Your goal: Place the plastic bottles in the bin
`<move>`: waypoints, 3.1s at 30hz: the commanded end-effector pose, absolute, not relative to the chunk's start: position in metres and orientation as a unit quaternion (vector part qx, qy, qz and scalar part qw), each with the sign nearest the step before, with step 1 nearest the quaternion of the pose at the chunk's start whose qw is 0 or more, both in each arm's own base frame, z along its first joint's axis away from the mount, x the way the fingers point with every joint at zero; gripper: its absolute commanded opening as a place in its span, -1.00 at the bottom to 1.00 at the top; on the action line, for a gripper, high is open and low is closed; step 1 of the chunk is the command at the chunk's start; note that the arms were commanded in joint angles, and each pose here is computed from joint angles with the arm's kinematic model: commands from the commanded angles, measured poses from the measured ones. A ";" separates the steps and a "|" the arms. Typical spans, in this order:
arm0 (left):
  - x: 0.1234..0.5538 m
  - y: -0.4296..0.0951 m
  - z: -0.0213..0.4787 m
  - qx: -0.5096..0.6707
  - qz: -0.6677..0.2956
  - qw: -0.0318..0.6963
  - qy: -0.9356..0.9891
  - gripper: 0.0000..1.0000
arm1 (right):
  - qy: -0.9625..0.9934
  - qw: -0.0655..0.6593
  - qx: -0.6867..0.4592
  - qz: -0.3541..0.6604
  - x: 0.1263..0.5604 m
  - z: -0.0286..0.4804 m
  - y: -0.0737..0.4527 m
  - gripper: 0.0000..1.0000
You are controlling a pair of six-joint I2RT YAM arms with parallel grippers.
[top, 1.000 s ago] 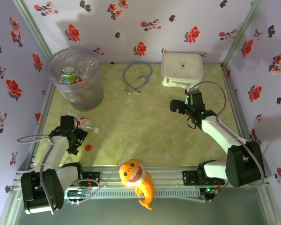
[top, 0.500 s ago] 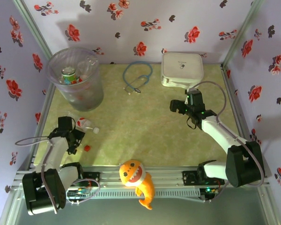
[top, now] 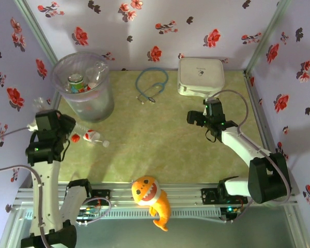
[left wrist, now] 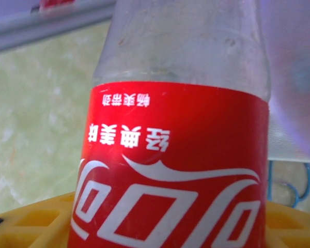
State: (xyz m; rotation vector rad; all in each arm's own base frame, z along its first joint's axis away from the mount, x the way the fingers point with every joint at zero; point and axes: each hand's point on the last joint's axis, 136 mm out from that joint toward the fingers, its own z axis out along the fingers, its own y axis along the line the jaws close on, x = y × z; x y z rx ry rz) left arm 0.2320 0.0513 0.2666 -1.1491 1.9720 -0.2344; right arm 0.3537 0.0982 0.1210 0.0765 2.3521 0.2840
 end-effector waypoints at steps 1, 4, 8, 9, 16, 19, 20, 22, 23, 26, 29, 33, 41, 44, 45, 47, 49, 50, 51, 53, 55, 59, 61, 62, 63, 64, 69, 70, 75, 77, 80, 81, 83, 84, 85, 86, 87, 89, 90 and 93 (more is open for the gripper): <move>0.241 0.057 0.322 -0.389 -0.055 0.461 0.796 -0.16 | 0.916 0.382 0.036 0.121 0.358 0.130 0.099 0.99; 0.273 0.047 0.379 -0.304 -0.054 0.510 0.803 -0.42 | 0.915 0.381 0.040 0.124 0.359 0.132 0.100 0.99; 0.329 0.026 0.417 -0.172 -0.058 0.524 0.832 -0.47 | 0.913 0.382 0.051 0.137 0.361 0.135 0.103 0.99; 0.344 0.023 0.421 -0.141 -0.051 0.527 0.837 -0.49 | 0.912 0.382 0.052 0.140 0.361 0.136 0.104 0.99; 0.433 0.018 0.427 0.025 0.003 0.536 0.844 -0.63 | 0.912 0.384 0.047 0.134 0.357 0.144 0.102 0.99; 0.462 0.028 0.417 0.060 0.004 0.518 0.853 -1.00 | 0.913 0.385 0.043 0.128 0.355 0.147 0.100 0.99; 0.470 0.031 0.414 0.069 0.005 0.516 0.854 -1.00 | 0.914 0.384 0.042 0.128 0.354 0.147 0.099 0.99; 0.481 0.038 0.416 0.086 0.008 0.524 0.847 -1.00 | 0.914 0.383 0.042 0.126 0.352 0.148 0.098 0.99; 0.483 0.041 0.420 0.092 0.012 0.531 0.842 -1.00 | 0.914 0.383 0.041 0.126 0.351 0.148 0.098 0.99; 0.489 0.050 0.426 0.099 0.004 0.547 0.831 -1.00 | 0.915 0.382 0.043 0.118 0.348 0.145 0.095 0.99; 0.495 0.050 0.421 0.102 -0.032 0.545 0.831 -1.00 | 0.917 0.378 0.045 0.121 0.349 0.139 0.096 0.99; 0.505 0.051 0.405 0.084 -0.060 0.526 0.844 -0.95 | 0.914 0.378 0.051 0.136 0.352 0.141 0.101 0.99; 0.508 0.059 0.367 0.040 -0.084 0.476 0.874 -0.86 | 0.915 0.383 0.043 0.119 0.350 0.145 0.096 0.99; 0.506 0.061 0.357 0.029 -0.081 0.469 0.879 -0.84 | 0.915 0.382 0.043 0.122 0.351 0.144 0.097 0.99; 0.505 0.061 0.352 0.026 -0.083 0.465 0.881 -0.83 | 0.914 0.383 0.043 0.124 0.352 0.144 0.097 0.99; 0.503 0.060 0.343 0.020 -0.086 0.457 0.885 -0.82 | 0.914 0.383 0.045 0.127 0.353 0.144 0.098 0.99; 0.501 0.059 0.333 0.017 -0.086 0.448 0.890 -0.81 | 0.913 0.383 0.046 0.129 0.354 0.144 0.099 0.99; 0.499 0.057 0.327 0.016 -0.086 0.443 0.892 -0.80 | 0.913 0.384 0.046 0.129 0.354 0.144 0.099 0.99; 0.498 0.056 0.322 0.016 -0.086 0.441 0.893 -0.80 | 0.913 0.383 0.046 0.129 0.354 0.144 0.099 0.99; 0.496 0.057 0.315 0.010 -0.082 0.441 0.894 -0.80 | 0.914 0.383 0.045 0.129 0.354 0.145 0.099 0.99; 0.495 0.058 0.310 0.003 -0.080 0.443 0.893 -0.80 | 0.914 0.383 0.044 0.127 0.353 0.145 0.099 0.99; 0.494 0.058 0.302 -0.001 -0.081 0.435 0.897 -0.47 | 0.914 0.384 0.042 0.125 0.353 0.146 0.098 0.99; 0.494 0.057 0.302 -0.003 -0.081 0.435 0.897 0.18 | 0.914 0.383 0.043 0.127 0.353 0.145 0.099 0.99; 0.494 0.058 0.301 -0.004 -0.081 0.434 0.897 0.19 | 0.914 0.382 0.044 0.127 0.352 0.144 0.098 0.99; 0.493 0.058 0.303 -0.006 -0.080 0.435 0.897 0.24 | 0.915 0.381 0.045 0.127 0.352 0.143 0.099 0.99; 0.493 0.058 0.305 -0.007 -0.079 0.437 0.896 0.35 | 0.915 0.381 0.045 0.127 0.352 0.143 0.098 0.99; 0.490 0.060 0.311 -0.006 -0.072 0.438 0.896 0.81 | 0.915 0.379 0.045 0.127 0.352 0.141 0.099 0.99; 0.489 0.060 0.314 -0.005 -0.070 0.439 0.896 0.92 | 0.915 0.380 0.045 0.128 0.352 0.141 0.099 0.99; 0.487 0.058 0.325 -0.003 -0.068 0.449 0.891 0.99 | 0.915 0.379 0.045 0.130 0.353 0.139 0.100 0.99; 0.486 0.057 0.338 -0.001 -0.066 0.463 0.884 0.99 | 0.915 0.378 0.044 0.131 0.353 0.139 0.100 0.99; 0.484 0.050 0.370 0.011 -0.060 0.499 0.865 0.99 | 0.916 0.378 0.044 0.130 0.353 0.139 0.100 0.99; 0.483 0.048 0.383 0.013 -0.056 0.513 0.856 0.99 | 0.915 0.378 0.044 0.130 0.353 0.140 0.100 0.99; 0.482 0.044 0.402 0.010 -0.057 0.534 0.843 0.99 | 0.916 0.378 0.044 0.130 0.353 0.140 0.100 0.99; 0.482 0.040 0.410 0.011 -0.060 0.542 0.838 0.99 | 0.916 0.377 0.045 0.131 0.353 0.139 0.100 0.99; 0.483 0.036 0.414 0.014 -0.062 0.545 0.836 0.99 | 0.915 0.377 0.047 0.132 0.353 0.139 0.100 0.99; 0.485 0.033 0.415 0.018 -0.064 0.546 0.835 0.99 | 0.916 0.376 0.048 0.134 0.353 0.139 0.101 0.99; 0.488 0.031 0.414 0.020 -0.066 0.544 0.836 0.99 | 0.916 0.375 0.048 0.136 0.353 0.138 0.102 0.99; 0.495 0.031 0.409 0.010 -0.073 0.538 0.840 0.98 | 0.915 0.375 0.049 0.139 0.353 0.139 0.102 0.99; 0.501 0.034 0.407 -0.008 -0.078 0.535 0.841 0.95 | 0.915 0.375 0.048 0.139 0.353 0.139 0.103 0.99; 0.516 0.042 0.402 -0.058 -0.090 0.535 0.838 0.85 | 0.916 0.375 0.048 0.137 0.351 0.140 0.102 0.99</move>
